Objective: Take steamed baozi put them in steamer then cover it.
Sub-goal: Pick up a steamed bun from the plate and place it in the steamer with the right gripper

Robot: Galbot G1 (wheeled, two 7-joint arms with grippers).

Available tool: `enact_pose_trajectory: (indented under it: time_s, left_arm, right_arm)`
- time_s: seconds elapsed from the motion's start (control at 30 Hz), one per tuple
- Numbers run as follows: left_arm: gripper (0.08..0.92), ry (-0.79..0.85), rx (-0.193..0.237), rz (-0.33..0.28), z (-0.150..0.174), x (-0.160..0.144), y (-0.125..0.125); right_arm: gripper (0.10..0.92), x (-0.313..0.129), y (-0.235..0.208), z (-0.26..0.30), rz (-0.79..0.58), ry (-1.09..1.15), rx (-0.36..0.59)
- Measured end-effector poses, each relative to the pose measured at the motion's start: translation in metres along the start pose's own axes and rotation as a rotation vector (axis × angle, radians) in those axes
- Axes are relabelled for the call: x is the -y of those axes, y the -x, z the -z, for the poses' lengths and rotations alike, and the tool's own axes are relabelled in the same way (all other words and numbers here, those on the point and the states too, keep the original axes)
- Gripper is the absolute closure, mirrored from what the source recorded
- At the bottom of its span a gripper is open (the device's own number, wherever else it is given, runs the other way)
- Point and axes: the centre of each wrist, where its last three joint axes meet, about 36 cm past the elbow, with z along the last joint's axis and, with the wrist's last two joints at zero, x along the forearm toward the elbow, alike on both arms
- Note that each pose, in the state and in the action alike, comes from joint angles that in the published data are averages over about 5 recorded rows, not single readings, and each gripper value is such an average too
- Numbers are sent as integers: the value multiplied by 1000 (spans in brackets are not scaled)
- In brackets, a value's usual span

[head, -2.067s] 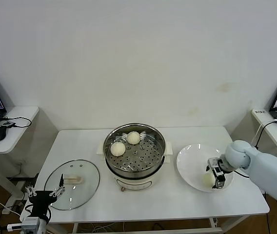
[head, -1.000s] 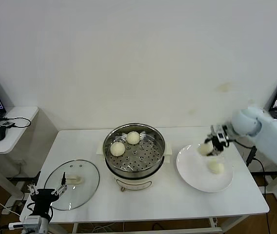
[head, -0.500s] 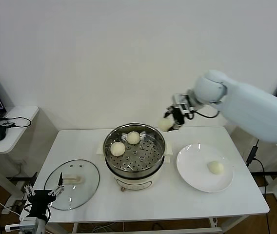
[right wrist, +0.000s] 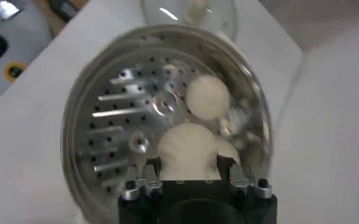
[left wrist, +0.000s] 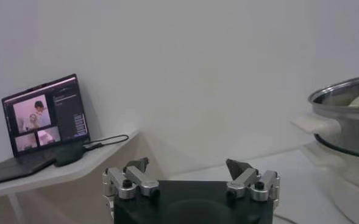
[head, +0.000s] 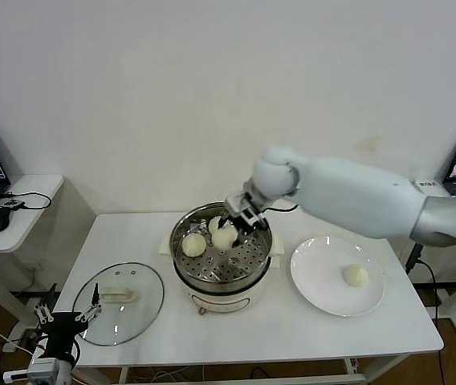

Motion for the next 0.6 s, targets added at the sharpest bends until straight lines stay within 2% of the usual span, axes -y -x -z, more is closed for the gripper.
enact_pose_trajectory:
  time_s: [0.33,0.6]
  left_arm:
    - [177,-6,-2,1,-2,2,1]
    - [177,-12,-4,2,-3,3,1]
  right_arm:
    - [411,-1,25,18,65,-205,2]
    - [391,-4,31,23,102,-286,17]
